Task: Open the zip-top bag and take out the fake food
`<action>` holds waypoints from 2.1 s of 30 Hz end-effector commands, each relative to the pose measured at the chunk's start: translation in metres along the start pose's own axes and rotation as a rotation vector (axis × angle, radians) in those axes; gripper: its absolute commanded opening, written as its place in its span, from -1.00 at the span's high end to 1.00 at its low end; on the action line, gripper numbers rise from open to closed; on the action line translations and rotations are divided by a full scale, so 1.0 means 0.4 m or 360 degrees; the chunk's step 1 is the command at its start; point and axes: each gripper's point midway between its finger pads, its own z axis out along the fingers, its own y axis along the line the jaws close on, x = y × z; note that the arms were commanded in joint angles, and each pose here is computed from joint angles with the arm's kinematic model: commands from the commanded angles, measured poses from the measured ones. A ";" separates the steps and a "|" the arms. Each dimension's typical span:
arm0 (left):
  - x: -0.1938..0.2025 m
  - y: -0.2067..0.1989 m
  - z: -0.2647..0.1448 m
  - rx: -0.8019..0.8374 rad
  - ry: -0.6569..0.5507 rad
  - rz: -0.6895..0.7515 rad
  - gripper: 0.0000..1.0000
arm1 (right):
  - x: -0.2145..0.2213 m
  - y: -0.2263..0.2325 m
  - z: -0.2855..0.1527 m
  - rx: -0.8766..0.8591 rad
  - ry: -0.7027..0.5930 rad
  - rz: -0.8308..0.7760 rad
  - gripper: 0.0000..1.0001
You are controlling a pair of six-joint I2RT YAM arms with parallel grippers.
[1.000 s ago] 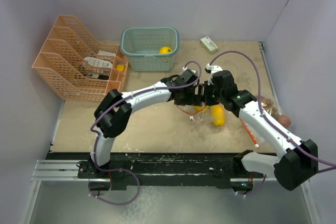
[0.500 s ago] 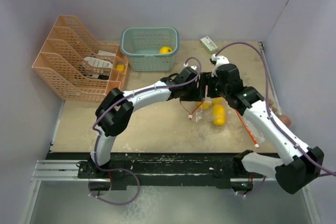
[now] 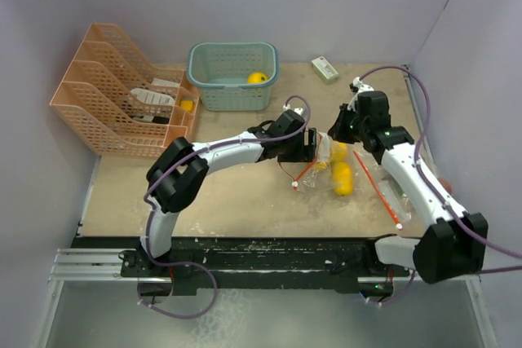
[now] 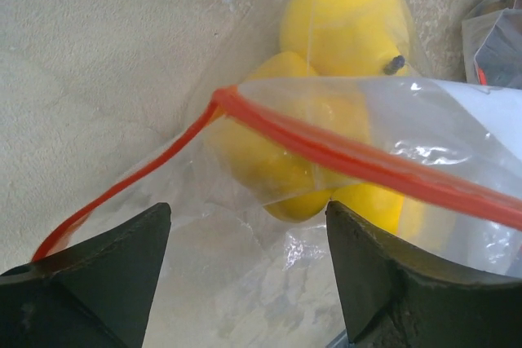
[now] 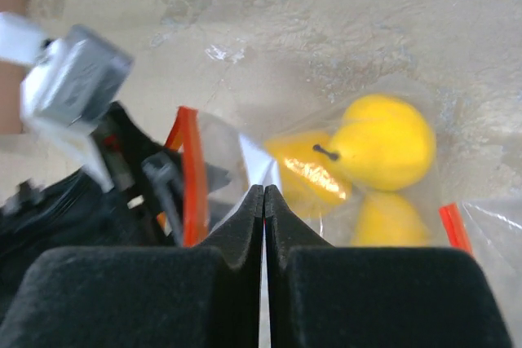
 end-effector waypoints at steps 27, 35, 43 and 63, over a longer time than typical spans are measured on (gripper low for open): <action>0.031 -0.010 -0.026 0.0077 0.0031 -0.0070 -0.75 | 0.290 -0.060 0.190 -0.0124 0.0512 0.0175 1.00; 0.045 -0.010 0.003 0.0089 0.0078 -0.0089 0.06 | 0.298 -0.062 0.176 -0.0129 0.0517 0.0160 1.00; 0.027 -0.016 -0.057 0.0085 0.0059 -0.0028 0.53 | 0.302 -0.074 0.180 -0.0093 0.0516 0.0161 1.00; -0.003 0.009 -0.098 0.0064 -0.0045 -0.0029 -0.50 | 0.140 -0.141 0.050 0.0298 0.0119 0.0141 0.33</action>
